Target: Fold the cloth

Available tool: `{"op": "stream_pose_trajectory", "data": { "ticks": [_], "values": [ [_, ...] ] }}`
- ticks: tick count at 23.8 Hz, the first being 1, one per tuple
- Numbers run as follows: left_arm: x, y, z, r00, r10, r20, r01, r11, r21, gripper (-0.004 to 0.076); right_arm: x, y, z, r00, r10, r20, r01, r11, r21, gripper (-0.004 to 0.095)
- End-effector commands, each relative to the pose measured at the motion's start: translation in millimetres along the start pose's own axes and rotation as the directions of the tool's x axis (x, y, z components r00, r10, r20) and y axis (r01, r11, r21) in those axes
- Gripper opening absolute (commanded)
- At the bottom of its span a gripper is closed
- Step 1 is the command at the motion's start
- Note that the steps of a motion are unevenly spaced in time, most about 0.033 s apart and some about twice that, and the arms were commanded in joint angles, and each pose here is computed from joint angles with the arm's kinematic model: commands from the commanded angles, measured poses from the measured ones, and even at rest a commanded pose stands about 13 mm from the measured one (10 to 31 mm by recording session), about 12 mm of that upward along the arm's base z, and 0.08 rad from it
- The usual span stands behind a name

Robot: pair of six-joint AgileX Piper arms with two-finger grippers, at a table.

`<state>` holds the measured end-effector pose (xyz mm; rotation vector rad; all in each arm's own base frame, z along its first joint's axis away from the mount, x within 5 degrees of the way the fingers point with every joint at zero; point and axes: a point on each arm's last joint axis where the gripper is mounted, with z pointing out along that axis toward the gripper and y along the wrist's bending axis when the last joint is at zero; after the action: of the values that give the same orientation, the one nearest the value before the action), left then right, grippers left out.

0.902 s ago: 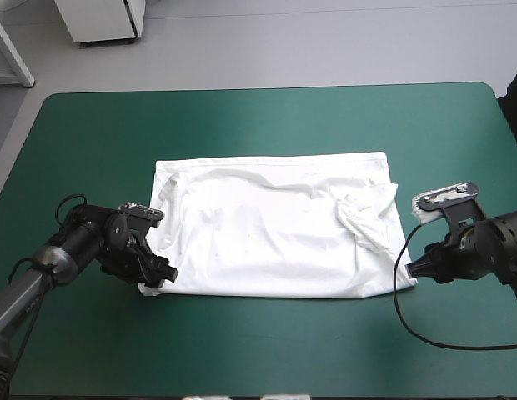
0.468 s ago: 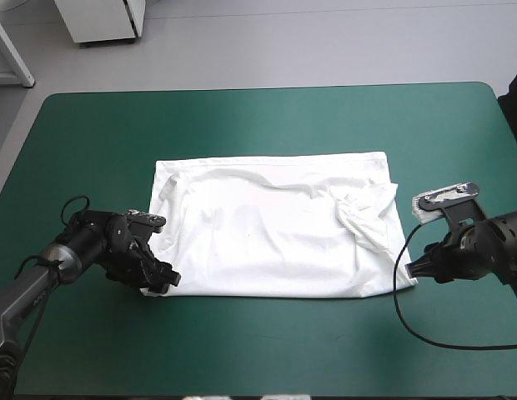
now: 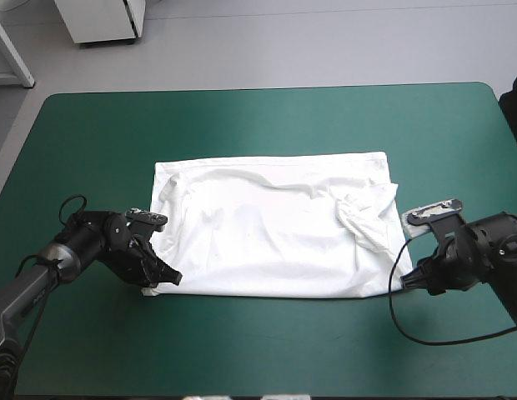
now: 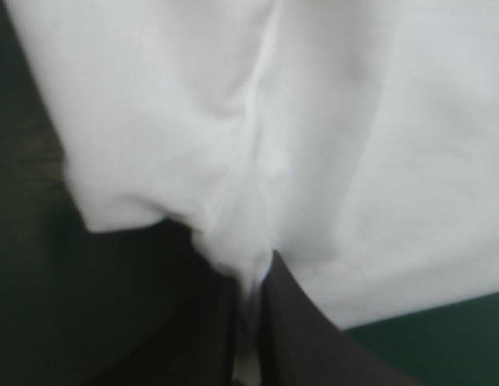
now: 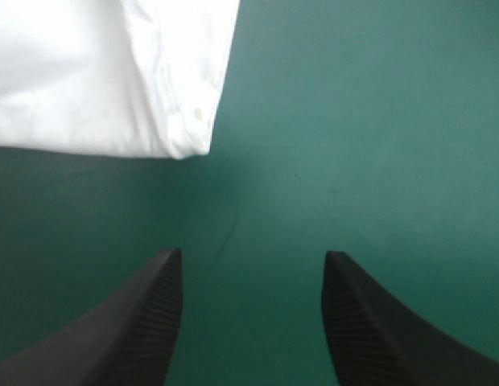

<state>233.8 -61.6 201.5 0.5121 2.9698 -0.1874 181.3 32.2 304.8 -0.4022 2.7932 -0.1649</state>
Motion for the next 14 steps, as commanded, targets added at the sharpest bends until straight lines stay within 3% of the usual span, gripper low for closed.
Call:
{"op": "stream_pose_trajectory", "data": {
  "ticks": [1, 14],
  "values": [
    [0.8, -6.4, 7.1, 0.999, -0.034, -0.007, 0.034, 0.998, 0.058, -0.0009, -19.3, 2.8, 5.8, 0.995, 0.016, 0.102, -0.012, 0.999, -0.033, 0.0498],
    [2.8, -5.7, 6.8, 0.999, -0.021, -0.032, 0.022, 0.998, 0.05, -0.0009, -50.9, 19.0, 94.9, 0.989, -0.034, -0.143, 0.017, 0.993, -0.113, 0.0502]
  ]
}}
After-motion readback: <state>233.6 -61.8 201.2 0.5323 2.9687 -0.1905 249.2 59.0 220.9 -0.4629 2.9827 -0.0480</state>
